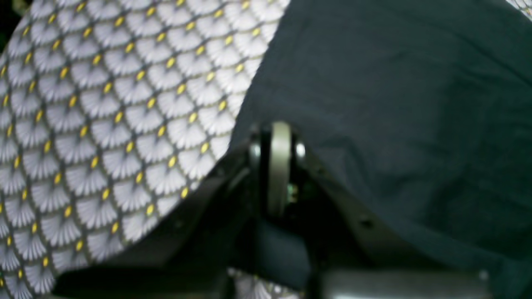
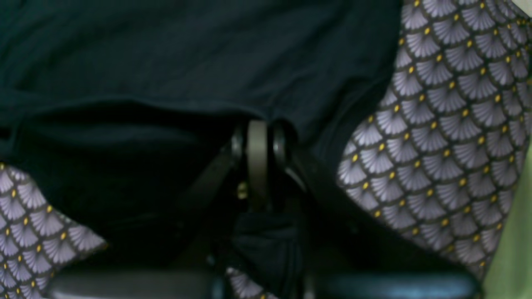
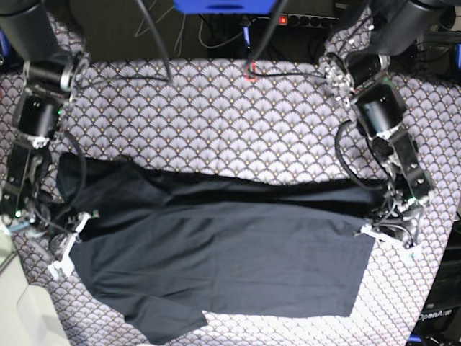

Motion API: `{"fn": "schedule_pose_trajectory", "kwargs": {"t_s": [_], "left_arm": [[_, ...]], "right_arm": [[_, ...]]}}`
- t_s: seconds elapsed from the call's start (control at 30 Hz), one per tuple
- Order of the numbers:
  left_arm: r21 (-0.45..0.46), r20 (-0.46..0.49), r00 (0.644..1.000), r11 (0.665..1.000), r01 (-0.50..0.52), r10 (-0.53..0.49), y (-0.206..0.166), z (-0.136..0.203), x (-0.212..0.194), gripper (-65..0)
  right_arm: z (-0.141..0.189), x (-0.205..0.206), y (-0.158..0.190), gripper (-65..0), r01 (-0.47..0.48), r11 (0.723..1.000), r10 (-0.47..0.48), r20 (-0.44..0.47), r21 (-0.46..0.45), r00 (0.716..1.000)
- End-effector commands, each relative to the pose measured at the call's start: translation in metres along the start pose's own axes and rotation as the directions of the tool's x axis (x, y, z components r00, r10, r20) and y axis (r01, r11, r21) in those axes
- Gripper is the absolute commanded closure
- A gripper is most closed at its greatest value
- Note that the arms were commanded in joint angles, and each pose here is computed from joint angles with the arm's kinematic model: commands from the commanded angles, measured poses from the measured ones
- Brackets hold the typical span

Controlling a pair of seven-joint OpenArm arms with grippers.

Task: Fold the T-shirt properly
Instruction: 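Lift the grasped edge and pull it toward the hem with both grippers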

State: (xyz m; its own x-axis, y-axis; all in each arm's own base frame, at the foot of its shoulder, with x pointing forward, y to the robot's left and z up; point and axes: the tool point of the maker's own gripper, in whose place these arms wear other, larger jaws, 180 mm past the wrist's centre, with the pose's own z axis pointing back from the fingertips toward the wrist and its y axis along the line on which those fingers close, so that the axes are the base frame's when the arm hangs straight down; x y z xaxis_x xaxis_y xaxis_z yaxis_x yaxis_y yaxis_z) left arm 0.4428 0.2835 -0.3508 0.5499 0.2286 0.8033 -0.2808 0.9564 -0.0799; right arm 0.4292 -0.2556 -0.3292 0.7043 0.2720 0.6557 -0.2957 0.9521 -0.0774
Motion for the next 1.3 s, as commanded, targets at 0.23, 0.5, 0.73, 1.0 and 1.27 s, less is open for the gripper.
{"fn": "schedule_pose_trajectory", "kwargs": {"t_s": [0.23, 0.5, 0.73, 1.0, 1.27], "left_arm": [[0.017, 0.104, 0.989, 0.995, 0.102, -0.103, -0.001, 0.000, 0.042, 0.0], [0.001, 0.088, 0.988, 0.992, 0.129, -0.129, -0.009, -0.004, 0.036, 0.0], [-0.004, 0.090, 0.985, 0.989, 0.147, -0.146, -0.013, -0.004, 0.037, -9.4], [0.004, 0.178, 0.960, 0.975, 0.221, -0.218, -0.025, 0.016, 0.060, -28.4], [0.036, 0.125, 0.959, 0.967, 0.252, -0.255, -0.014, 0.041, 0.024, -28.8]], "right_arm": [[-0.001, 0.028, -0.020, 0.0, -0.042, 0.998, 0.045, 0.041, -0.055, 0.998], [-0.010, 0.027, -0.008, 0.0, -0.058, 0.997, 0.060, 0.031, -0.052, 0.998], [-0.010, 0.026, -0.008, 0.0, -0.057, 0.997, 0.058, 0.028, -0.052, 0.998], [-0.010, 0.024, -0.009, -6.1, -0.050, 0.997, 0.052, 0.024, -0.053, 0.998], [-0.006, 0.015, -0.018, -19.6, -0.003, 0.998, 0.003, 0.006, -0.063, 1.000]]}}
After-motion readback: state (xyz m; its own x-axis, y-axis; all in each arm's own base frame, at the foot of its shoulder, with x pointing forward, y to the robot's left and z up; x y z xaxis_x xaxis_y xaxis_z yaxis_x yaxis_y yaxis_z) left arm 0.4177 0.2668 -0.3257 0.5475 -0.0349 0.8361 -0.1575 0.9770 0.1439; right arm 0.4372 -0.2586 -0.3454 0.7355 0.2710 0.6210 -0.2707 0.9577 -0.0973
